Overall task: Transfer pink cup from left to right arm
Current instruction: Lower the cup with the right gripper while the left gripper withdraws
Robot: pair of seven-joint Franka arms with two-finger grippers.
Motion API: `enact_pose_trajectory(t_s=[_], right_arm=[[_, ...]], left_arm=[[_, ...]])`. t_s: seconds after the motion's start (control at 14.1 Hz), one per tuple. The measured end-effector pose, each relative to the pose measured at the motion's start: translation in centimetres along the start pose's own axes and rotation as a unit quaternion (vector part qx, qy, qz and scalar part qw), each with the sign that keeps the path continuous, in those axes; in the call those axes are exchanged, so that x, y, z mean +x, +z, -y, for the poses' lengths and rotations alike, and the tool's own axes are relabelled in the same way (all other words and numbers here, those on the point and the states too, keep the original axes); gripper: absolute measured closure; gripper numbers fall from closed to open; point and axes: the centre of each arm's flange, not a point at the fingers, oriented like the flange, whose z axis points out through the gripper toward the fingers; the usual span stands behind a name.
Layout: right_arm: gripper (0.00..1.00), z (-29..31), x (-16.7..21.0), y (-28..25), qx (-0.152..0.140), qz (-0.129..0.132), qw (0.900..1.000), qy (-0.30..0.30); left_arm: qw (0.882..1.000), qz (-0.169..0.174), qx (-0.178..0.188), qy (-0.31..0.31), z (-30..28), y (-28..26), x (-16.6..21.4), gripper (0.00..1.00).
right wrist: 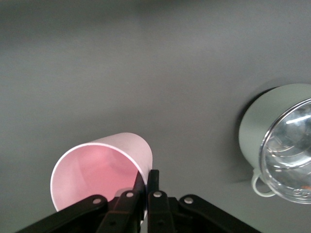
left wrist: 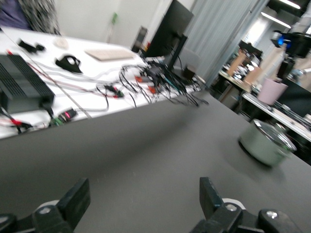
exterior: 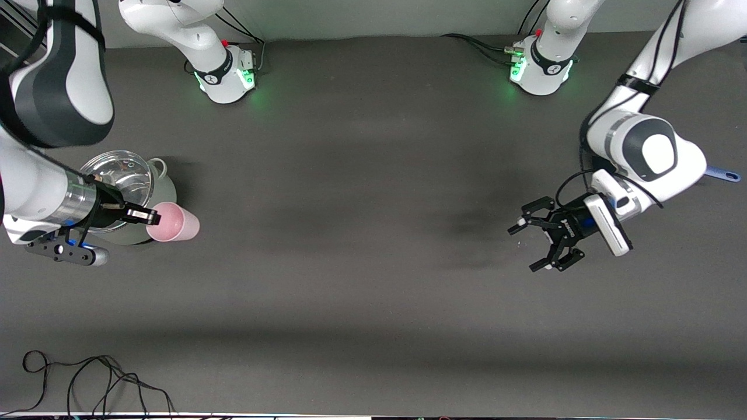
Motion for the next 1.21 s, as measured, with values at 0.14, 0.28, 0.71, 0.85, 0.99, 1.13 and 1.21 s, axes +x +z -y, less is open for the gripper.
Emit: enact_pose_trajectory(t_s=[0.14,0.28,0.71,0.85,0.99,1.13,1.21], right_arm=[[0.96,-1.3,0.7,2.7,-0.003,0.006,1.0,-0.01],[0.96,-2.7,1.5,6.0,-0.004,0.002,1.0,-0.015],[0.96,-4.9,2.5,15.3,-0.012,-0.01,1.0,-0.015],[0.96,-5.3,2.9,17.5,-0.019,-0.006,1.0,-0.012],[0.96,-5.6,3.5,19.9,-0.027,-0.007,1.0,-0.01],[0.96,-5.9,3.8,22.3,-0.035,-0.009,0.999,-0.009],[0.96,-6.0,3.9,23.3,-0.038,-0.008,0.999,-0.009]], left_arm=[[0.998,0.051,-0.028,-0.013,0.7,-0.9,-0.5,0.0],[0.993,0.101,-0.044,-0.029,1.2,-2.3,-0.4,0.0],[0.942,0.314,-0.002,-0.12,-0.4,-6.4,4.4,0.0],[0.914,0.373,0.05,-0.153,-0.9,-7.9,6.6,0.0],[0.886,0.412,0.11,-0.184,-1.2,-9.3,8.4,0.0],[0.861,0.442,0.158,-0.198,-1.7,-10.0,9.5,0.0],[0.85,0.454,0.175,-0.203,-1.9,-10.3,9.9,0.0]])
